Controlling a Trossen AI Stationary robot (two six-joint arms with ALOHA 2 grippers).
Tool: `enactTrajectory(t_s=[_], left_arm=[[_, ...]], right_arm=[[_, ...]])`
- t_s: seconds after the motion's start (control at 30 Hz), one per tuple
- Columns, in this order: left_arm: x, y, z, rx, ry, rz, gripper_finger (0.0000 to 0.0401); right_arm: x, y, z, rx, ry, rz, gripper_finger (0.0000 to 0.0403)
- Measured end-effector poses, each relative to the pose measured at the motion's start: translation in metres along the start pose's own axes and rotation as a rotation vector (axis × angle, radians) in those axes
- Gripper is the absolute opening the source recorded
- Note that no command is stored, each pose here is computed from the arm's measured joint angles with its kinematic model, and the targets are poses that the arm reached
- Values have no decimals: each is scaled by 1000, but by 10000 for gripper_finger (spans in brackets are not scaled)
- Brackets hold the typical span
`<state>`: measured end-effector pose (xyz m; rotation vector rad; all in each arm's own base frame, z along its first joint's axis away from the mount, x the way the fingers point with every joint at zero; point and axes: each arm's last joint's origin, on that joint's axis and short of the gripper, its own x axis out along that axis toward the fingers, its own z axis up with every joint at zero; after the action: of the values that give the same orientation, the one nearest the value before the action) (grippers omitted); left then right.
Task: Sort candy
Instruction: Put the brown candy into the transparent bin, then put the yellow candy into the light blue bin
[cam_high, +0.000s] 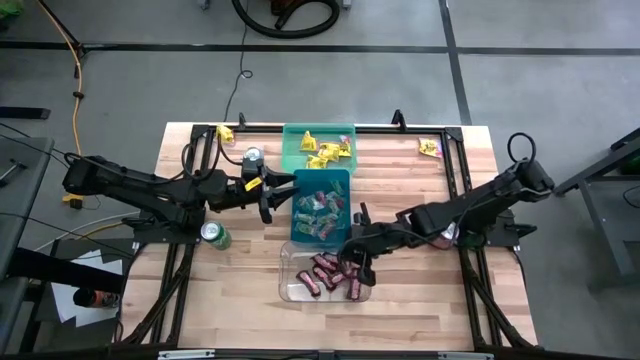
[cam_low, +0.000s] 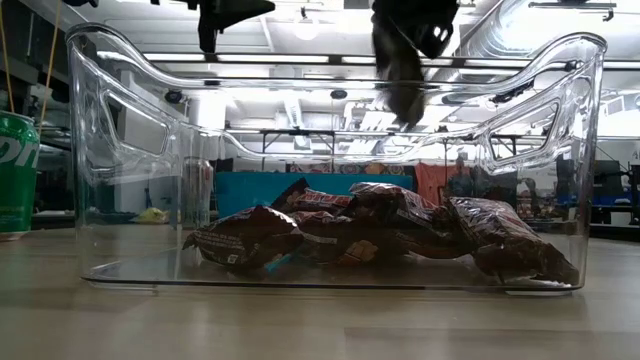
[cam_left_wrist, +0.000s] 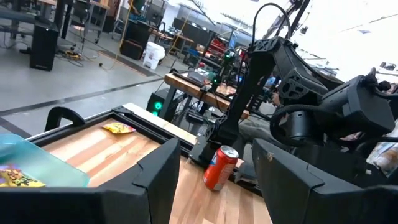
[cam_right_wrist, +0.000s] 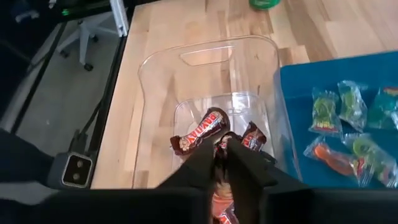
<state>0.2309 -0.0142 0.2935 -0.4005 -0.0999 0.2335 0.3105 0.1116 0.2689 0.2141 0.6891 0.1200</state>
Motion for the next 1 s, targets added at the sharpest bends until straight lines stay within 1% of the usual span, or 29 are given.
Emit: enactTrajectory(t_s=[0.07,0.17,0.27,0.33,0.43,0.53,0.57,0.63,0.77,0.83,0.87,1.0], left_arm=[[0,0,0,0,0,0,186],[0,0,0,0,0,0,186],[0,0,0,0,-1,0,186],[0,0,0,0,-1,0,186],[0,0,0,0,4,-11,186],[0,-1,0,0,15,-40,186],[0,-1,0,3,19,-51,186],[1,-2,3,12,28,-81,186],[5,0,11,43,58,-138,186],[6,3,13,59,86,-150,186],[6,4,14,64,101,-152,186],[7,11,14,63,143,-138,186]], right_arm=[[0,0,0,22,0,-1,66],[0,0,0,62,-3,1,124],[0,0,1,67,-1,3,180],[-3,1,4,62,9,3,208],[-9,3,15,48,13,20,230],[-24,4,37,31,-16,6,235],[-30,4,47,31,-42,-24,235],[-43,0,62,35,-85,-139,236],[-67,-19,79,55,-113,-466,236],[-77,-33,81,102,-82,-600,236],[-81,-40,80,130,-50,-645,236],[-89,-66,69,217,83,-758,236]])
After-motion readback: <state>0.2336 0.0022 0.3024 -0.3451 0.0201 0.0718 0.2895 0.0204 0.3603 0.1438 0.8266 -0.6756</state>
